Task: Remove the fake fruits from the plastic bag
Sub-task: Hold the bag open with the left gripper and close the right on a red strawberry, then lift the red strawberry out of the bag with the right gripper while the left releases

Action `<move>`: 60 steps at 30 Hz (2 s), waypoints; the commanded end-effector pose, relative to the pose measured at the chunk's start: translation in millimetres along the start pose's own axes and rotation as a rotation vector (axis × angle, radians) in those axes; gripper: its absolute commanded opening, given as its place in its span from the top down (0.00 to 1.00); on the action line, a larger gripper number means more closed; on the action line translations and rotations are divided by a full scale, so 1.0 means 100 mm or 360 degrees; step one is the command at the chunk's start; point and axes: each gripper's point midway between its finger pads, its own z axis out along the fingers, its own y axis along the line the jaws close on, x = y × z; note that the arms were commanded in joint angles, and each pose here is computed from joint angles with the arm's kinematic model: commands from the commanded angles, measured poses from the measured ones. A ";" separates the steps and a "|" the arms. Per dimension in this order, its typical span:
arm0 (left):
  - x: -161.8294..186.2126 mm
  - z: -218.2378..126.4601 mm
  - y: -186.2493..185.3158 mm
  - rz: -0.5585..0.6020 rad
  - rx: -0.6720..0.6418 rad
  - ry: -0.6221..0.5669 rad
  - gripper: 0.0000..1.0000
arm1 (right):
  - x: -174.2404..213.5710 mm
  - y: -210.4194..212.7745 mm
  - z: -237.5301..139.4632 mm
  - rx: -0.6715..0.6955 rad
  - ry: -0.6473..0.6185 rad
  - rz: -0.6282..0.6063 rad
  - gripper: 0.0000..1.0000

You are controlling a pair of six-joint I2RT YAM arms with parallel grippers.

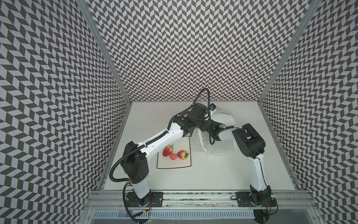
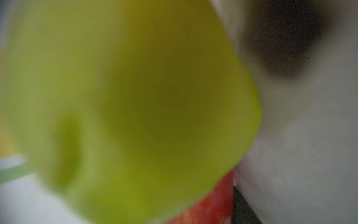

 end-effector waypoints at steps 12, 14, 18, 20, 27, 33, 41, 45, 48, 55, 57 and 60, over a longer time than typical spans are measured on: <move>-0.08 -0.07 0.33 -0.0054 -0.0161 -0.0110 1.00 | 0.12 0.10 -0.34 -0.0061 0.0151 -0.0196 0.59; -0.07 -0.05 0.35 -0.0058 -0.0165 -0.0112 1.00 | 0.16 0.10 -0.45 -0.0065 0.0201 -0.0274 0.59; -0.05 -0.01 0.37 -0.0054 -0.0172 -0.0111 1.00 | 0.21 0.00 -0.66 -0.0044 0.0295 -0.0389 0.58; -0.02 0.01 0.37 -0.0051 -0.0173 -0.0105 1.00 | 0.24 -0.05 -0.80 -0.0036 0.0339 -0.0447 0.58; 0.06 0.04 0.39 -0.0077 -0.0183 -0.0105 1.00 | 0.35 -0.11 -1.24 -0.0033 0.0506 -0.0745 0.58; 0.13 0.04 0.39 -0.0089 -0.0176 -0.0104 1.00 | 0.43 -0.21 -1.65 -0.0043 0.0665 -0.1024 0.58; 0.15 0.04 0.40 -0.0121 -0.0157 -0.0118 0.96 | 0.50 -0.25 -2.19 -0.0071 0.0819 -0.1354 0.58; 0.15 0.05 0.38 -0.0135 -0.0141 -0.0126 0.88 | 0.51 -0.24 -2.41 -0.0074 0.0853 -0.1475 0.58; 0.13 0.03 0.37 -0.0145 -0.0131 -0.0143 0.79 | 0.53 -0.23 -2.54 -0.0095 0.0888 -0.1568 0.58; 0.02 -0.09 0.31 -0.0152 -0.0060 -0.0205 0.64 | 0.67 -0.32 -2.80 -0.0191 0.1104 -0.1836 0.58; -0.06 -0.18 0.30 -0.0166 -0.0035 -0.0254 0.56 | 0.71 -0.29 -2.89 -0.0249 0.1143 -0.1940 0.58; -0.26 -0.42 0.26 -0.0202 0.0021 -0.0375 0.45 | 0.75 -0.24 -3.03 -0.0334 0.1164 -0.2107 0.58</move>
